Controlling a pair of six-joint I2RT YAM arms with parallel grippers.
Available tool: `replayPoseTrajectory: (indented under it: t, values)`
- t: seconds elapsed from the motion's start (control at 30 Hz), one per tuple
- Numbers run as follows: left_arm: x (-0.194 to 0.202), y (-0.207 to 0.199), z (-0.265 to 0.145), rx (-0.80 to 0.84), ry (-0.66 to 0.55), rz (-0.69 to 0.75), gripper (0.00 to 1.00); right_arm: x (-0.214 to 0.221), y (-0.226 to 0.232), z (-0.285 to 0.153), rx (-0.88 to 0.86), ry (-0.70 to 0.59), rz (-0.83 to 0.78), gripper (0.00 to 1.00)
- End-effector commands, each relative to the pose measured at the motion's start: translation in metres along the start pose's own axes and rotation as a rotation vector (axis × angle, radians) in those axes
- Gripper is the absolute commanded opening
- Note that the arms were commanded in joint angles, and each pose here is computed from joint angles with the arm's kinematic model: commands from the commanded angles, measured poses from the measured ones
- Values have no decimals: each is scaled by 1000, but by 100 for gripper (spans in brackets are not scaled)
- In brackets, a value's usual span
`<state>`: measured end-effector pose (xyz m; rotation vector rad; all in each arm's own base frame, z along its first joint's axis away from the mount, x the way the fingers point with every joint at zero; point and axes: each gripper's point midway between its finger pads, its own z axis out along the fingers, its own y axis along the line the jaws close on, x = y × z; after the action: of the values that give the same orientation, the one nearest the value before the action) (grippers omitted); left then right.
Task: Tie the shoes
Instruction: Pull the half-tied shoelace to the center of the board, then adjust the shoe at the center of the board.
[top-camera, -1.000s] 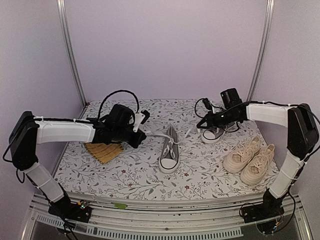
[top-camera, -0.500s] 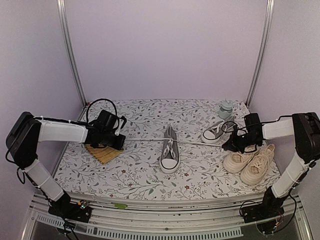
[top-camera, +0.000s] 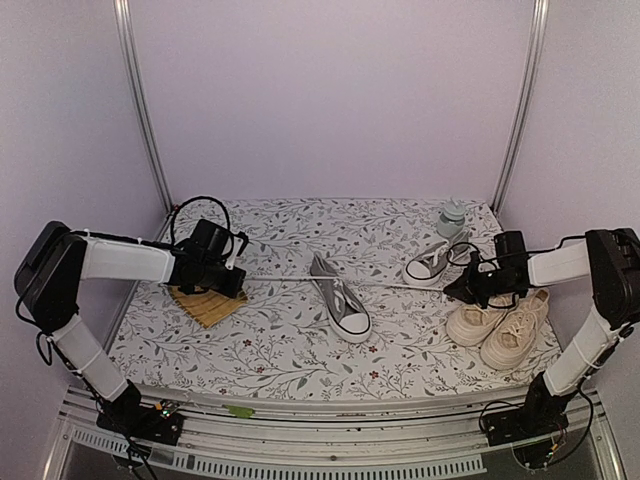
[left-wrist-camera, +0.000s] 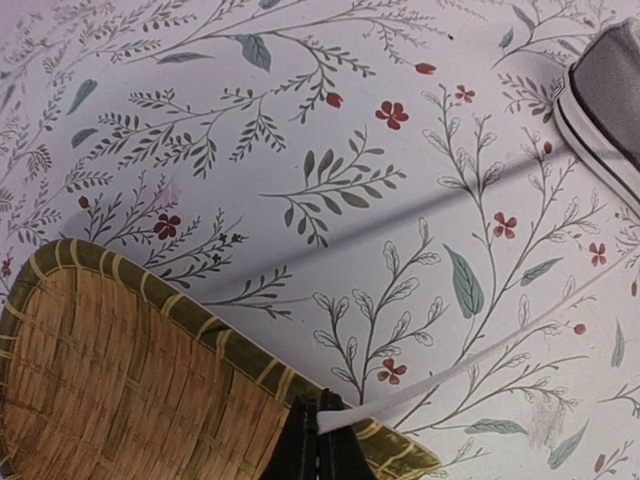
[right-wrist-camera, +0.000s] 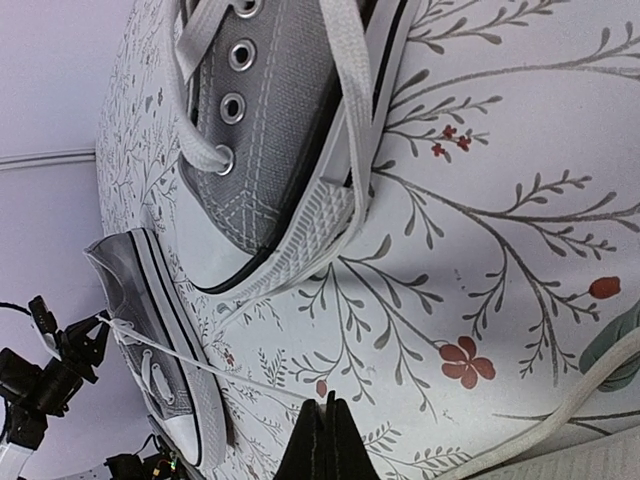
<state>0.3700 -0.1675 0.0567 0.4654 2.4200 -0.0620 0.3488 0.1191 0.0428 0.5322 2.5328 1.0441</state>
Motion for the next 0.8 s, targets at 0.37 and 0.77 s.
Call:
replayPoseTrajectory:
  t: [0.37, 0.77]
  values:
    - [-48, -64, -30, 67, -142, 165, 0, 94, 123, 87, -97, 308, -621, 1]
    - [-107, -116, -85, 153, -390, 278, 0, 145, 141, 101, -191, 454, -727, 1]
